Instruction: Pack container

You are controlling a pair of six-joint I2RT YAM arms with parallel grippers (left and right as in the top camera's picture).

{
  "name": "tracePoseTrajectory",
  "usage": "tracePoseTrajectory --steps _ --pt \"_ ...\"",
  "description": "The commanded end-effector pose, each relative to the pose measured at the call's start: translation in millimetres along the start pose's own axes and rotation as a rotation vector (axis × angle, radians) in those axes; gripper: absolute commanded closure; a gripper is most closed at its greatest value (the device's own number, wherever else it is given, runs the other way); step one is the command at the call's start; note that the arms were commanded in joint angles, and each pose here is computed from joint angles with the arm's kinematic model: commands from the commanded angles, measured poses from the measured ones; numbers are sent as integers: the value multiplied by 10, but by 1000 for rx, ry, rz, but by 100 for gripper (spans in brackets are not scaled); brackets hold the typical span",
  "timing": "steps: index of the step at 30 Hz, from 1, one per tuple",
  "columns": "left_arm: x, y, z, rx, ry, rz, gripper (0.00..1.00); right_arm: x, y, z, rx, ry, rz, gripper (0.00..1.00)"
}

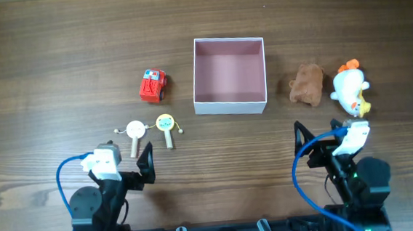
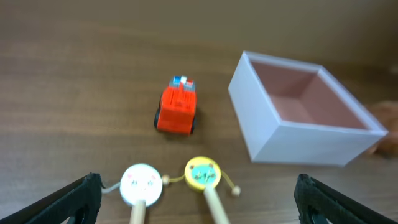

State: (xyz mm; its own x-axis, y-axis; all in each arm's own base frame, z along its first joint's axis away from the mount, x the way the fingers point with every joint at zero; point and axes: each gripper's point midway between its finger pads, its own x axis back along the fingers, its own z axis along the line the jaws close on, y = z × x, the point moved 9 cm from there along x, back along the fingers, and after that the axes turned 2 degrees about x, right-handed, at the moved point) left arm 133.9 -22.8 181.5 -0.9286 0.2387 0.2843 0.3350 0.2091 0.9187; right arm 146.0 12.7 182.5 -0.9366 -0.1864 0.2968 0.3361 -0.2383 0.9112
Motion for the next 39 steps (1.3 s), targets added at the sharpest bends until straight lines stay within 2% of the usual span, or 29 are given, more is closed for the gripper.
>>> tracePoseTrajectory --steps 1,9,14,16,20,24,27,31,34,36,39 --pt "65 327 -87 23 4 -16 0 -7 414 134 14 30 51 0" --pt "-282 760 -116 79 87 268 0 -458 1293 218 101 -40 382 0" --pt "-731 1181 -83 81 167 494 0 -917 1598 117 96 -143 643 0" --pt "-903 1270 -40 98 195 578 0 -1105 1609 81 99 -138 689 0" --pt "-1255 1305 102 145 246 740 0 -1418 1382 -46 75 -151 798 0" --pt "-1461 1156 254 176 281 824 0 -1670 1136 -189 32 -204 887 0" --pt "-1546 1054 324 191 296 867 0 -1818 950 -351 -23 -340 939 2" --pt "-1587 1000 348 195 300 888 0 -1986 665 -500 -46 -378 1037 9" --pt "-1587 1002 348 196 300 888 0 -2111 428 -578 -74 -399 1106 10" --pt "-1587 1002 348 196 300 888 0 -2184 285 -626 -101 -418 1139 14" --pt "-1587 1002 348 195 300 888 0 -2273 134 -664 -127 -412 1167 29"
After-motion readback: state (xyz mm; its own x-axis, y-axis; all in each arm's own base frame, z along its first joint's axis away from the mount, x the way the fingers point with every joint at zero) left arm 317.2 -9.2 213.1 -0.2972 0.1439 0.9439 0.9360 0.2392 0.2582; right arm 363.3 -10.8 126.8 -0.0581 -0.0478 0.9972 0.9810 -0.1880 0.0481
